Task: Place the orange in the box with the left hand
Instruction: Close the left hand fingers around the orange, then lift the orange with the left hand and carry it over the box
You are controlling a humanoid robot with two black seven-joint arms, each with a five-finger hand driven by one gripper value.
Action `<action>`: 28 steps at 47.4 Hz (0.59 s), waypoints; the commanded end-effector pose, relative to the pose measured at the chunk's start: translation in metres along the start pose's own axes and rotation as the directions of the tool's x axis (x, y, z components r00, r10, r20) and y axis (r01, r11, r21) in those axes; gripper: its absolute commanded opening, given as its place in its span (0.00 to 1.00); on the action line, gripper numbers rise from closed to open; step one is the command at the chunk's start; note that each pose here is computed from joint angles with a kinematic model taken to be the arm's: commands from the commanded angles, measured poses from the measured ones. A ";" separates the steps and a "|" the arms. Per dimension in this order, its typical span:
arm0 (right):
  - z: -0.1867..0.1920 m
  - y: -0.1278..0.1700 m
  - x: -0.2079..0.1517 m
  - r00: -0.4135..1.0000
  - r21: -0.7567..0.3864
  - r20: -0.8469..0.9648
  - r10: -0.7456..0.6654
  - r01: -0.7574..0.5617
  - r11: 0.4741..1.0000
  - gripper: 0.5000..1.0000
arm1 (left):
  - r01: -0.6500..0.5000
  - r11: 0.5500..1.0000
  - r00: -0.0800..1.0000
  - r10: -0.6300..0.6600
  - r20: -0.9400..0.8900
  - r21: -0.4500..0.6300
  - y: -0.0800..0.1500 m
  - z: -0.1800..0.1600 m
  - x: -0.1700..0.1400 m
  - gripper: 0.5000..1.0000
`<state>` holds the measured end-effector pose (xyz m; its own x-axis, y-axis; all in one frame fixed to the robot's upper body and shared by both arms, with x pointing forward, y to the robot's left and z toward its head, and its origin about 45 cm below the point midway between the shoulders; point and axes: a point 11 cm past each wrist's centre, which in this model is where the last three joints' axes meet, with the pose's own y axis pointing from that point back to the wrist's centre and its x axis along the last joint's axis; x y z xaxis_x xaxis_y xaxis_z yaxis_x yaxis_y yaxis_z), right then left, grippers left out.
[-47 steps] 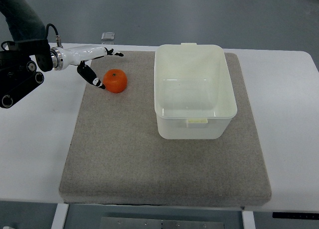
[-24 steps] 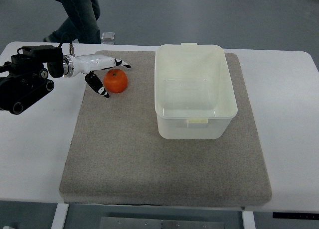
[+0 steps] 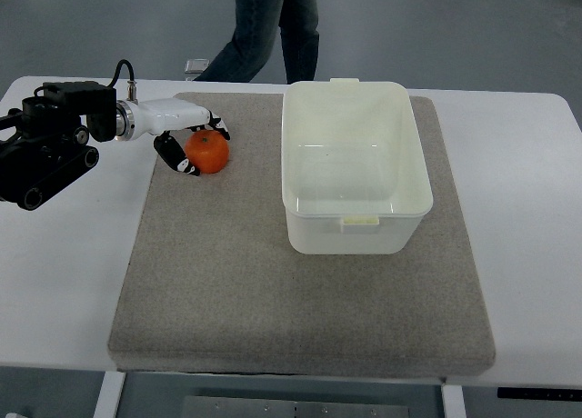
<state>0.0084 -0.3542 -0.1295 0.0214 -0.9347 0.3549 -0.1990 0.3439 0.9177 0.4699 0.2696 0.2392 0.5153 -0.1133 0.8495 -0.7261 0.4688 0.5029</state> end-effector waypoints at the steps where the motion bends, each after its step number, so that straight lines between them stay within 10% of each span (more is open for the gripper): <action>1: 0.000 0.000 0.000 1.000 0.000 0.001 0.000 0.000 1.000 0.85 | 0.001 1.000 1.000 -0.001 0.000 0.002 0.000 -0.001 0.000 0.00; 28: 0.000 0.000 0.000 1.000 0.000 0.000 0.000 0.000 1.000 0.85 | -0.192 0.981 0.981 0.192 0.015 -0.025 0.029 0.008 0.100 0.00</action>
<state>0.0083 -0.3542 -0.1295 0.0215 -0.9346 0.3549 -0.1989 0.3439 0.9177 0.4955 0.2644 0.3289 0.3730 -0.0523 0.9264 -0.7939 0.4987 0.3478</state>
